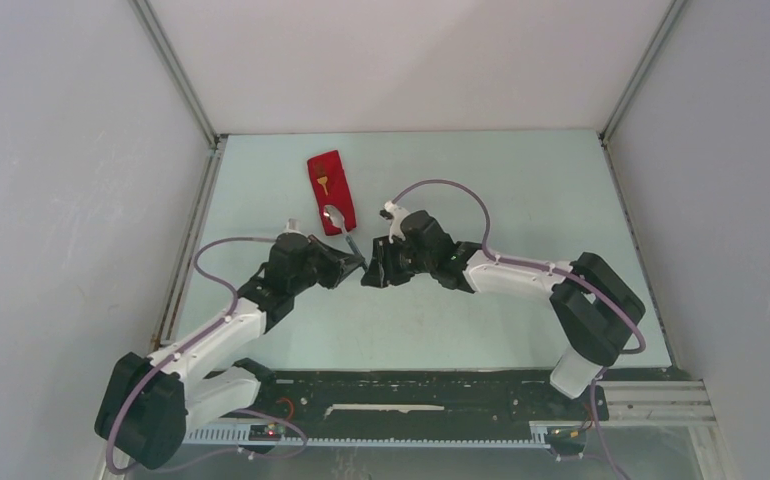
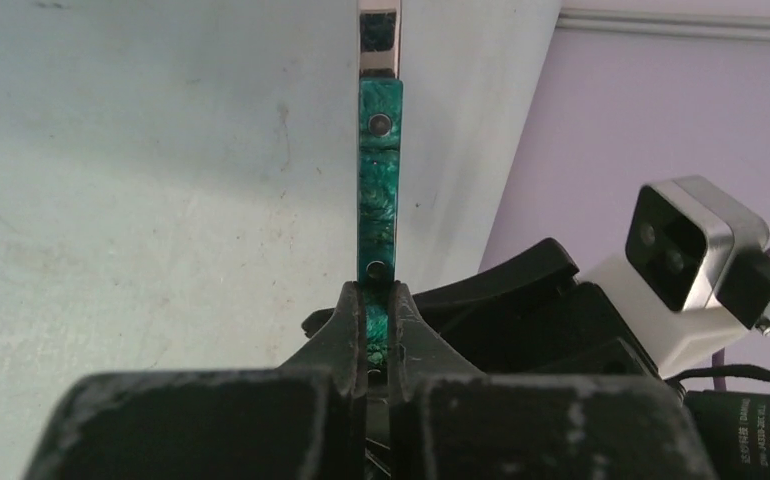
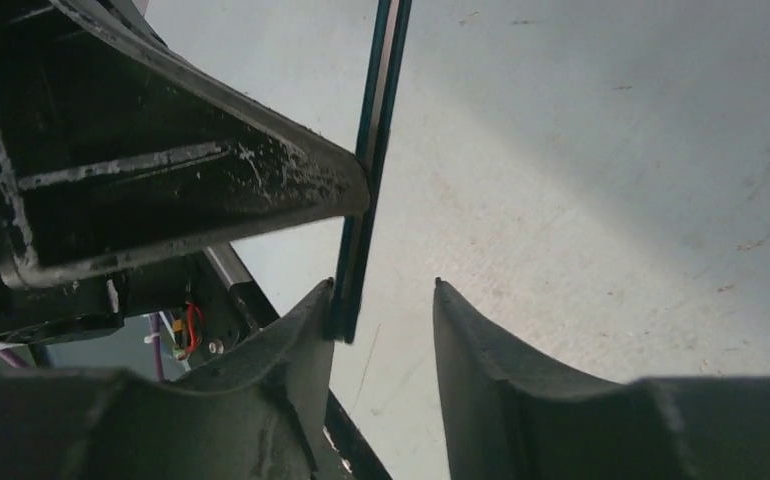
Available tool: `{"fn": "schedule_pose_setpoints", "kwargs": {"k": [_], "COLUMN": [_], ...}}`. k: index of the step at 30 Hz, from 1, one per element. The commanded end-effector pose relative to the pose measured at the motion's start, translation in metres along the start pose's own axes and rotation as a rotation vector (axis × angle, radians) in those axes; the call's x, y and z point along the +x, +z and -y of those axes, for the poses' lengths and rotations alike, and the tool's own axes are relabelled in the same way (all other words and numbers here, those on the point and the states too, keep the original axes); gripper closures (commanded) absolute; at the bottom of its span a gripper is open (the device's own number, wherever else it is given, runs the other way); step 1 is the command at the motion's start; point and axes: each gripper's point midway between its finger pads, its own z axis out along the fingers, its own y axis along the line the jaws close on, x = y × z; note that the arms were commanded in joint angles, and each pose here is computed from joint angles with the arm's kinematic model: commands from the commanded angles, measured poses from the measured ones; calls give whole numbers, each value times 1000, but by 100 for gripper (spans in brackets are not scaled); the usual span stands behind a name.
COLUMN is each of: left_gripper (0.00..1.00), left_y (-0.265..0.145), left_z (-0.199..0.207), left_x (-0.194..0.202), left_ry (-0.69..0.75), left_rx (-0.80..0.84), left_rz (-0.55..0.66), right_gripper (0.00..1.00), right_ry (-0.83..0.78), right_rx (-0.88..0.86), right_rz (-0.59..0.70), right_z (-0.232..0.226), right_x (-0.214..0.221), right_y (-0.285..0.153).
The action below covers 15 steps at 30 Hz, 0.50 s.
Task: Fold the napkin into a case and place the utensils inside
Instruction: Pass from the left arm to the right
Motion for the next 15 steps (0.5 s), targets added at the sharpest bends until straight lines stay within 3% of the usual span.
{"fn": "schedule_pose_setpoints", "kwargs": {"k": [1, 5, 7, 8, 11, 15], "left_gripper": [100, 100, 100, 97, 64, 56], "left_y": [-1, -1, 0, 0, 1, 0], "left_z": [20, 26, 27, 26, 24, 19], "left_x": [6, 11, 14, 14, 1, -33], "left_ry": [-2, 27, 41, 41, 30, 31], "left_rx": [65, 81, 81, 77, 66, 39], "left_rz": [-2, -22, -37, -43, -13, 72], "right_gripper": [56, 80, 100, 100, 100, 100], "right_ry": [-10, -9, -35, -52, -97, -91], "right_rx": [-5, 5, -13, -16, -22, -32], "right_rz": [74, 77, 83, 84, 106, 133], "right_z": [-6, -1, -5, -7, -16, -22], "right_x": [-20, -21, -24, -24, -23, -17], "right_y": [7, 7, 6, 4, -4, -16]}}
